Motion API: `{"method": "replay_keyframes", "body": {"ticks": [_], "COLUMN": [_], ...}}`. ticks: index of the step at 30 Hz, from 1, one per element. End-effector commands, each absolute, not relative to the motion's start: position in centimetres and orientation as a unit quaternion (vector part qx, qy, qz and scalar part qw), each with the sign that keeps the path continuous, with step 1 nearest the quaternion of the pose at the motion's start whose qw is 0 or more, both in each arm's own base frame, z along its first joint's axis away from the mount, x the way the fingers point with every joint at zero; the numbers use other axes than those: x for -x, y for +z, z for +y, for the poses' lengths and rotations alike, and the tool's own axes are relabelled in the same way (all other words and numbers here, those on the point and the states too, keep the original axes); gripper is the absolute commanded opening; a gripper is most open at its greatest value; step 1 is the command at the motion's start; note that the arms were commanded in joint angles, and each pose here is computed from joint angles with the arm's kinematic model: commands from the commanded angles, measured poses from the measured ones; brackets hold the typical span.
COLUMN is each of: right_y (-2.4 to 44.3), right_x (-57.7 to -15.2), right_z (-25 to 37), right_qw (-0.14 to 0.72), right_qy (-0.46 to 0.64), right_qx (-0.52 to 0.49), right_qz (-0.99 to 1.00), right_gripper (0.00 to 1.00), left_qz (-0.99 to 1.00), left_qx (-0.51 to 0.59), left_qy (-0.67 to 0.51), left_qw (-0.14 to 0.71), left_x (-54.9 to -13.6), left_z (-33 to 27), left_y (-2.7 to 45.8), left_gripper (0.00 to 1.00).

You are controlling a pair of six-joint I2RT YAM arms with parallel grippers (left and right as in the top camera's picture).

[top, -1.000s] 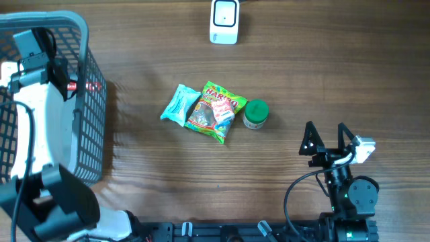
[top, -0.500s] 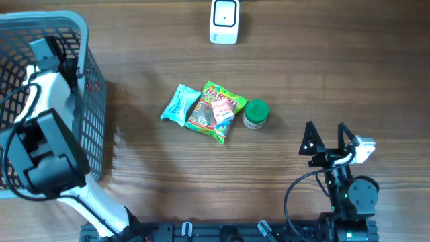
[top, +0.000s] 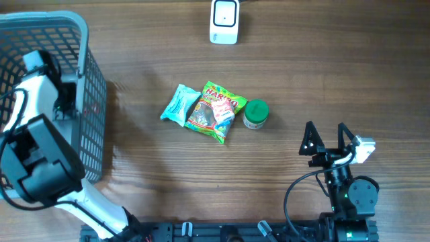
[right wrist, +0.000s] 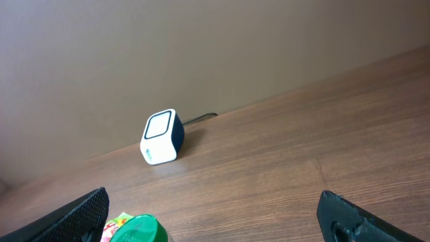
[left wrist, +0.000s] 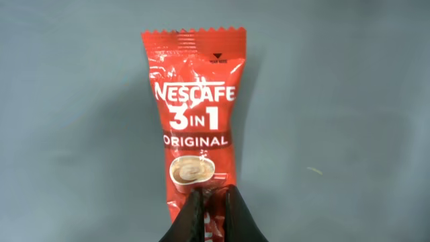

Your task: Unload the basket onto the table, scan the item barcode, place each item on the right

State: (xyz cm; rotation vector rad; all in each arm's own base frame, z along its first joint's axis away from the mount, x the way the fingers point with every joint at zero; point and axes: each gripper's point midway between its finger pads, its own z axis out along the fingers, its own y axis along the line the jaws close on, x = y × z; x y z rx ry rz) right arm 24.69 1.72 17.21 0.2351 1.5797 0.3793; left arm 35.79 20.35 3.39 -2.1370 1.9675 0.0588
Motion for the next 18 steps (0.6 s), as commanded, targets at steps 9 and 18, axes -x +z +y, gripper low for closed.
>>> {"method": "replay_keyframes", "body": {"ticks": [9, 18], "right_y": [17.3, 17.3], "right_x": [-24.7, -24.7], "right_z": [1.6, 1.6], "right_qw": [0.683, 0.683], "right_qy": [0.169, 0.169], "right_qx": [-0.109, -0.109], "right_qz": [0.702, 0.702], "right_gripper": [1.00, 1.00], "left_qz": [0.621, 0.627], "left_qx": [0.764, 0.770], "left_qy": [0.010, 0.027], "left_qw": [0.173, 0.116], "left_x": [-31.3, -31.0], "left_z": [23.2, 23.0], "left_y": [11.5, 7.3], "left_gripper": [0.80, 1.00]}}
